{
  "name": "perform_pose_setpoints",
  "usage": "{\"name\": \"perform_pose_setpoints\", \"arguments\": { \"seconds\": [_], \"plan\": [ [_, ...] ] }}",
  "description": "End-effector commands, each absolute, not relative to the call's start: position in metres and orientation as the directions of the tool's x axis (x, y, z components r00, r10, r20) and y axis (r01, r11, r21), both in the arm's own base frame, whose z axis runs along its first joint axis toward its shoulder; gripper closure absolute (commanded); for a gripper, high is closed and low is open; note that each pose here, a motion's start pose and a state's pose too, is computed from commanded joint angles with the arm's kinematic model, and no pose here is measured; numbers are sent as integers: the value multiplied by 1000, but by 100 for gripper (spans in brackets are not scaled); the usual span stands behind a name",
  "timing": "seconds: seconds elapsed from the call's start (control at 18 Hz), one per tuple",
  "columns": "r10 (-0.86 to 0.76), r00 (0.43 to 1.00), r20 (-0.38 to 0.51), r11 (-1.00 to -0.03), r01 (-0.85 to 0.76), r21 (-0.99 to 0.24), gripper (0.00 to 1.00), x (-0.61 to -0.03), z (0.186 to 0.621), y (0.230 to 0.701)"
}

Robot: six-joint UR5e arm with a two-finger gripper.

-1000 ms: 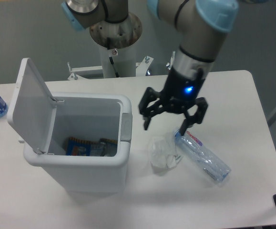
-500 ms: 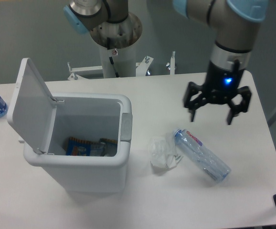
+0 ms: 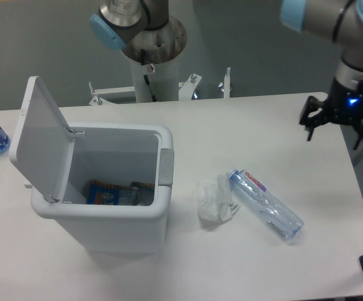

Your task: Open the trash can

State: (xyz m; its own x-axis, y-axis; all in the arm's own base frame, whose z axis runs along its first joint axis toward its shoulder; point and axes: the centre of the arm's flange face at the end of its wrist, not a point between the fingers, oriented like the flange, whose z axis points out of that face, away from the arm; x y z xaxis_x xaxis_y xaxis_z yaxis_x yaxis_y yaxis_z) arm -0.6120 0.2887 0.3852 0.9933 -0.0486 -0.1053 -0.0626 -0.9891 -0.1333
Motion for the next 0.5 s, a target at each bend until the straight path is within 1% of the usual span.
{"name": "perform_pose_setpoints", "arguments": {
  "seconds": [0.06, 0.22, 0.5],
  "plan": [
    [-73, 992, -108, -991, -84, -106, 0, -614, 382, 287],
    [-130, 985, -113, -986, -141, -90, 0, -614, 380, 286],
    [-135, 985, -107, -985, -145, -90, 0, -611, 376, 288]
  ]
}}
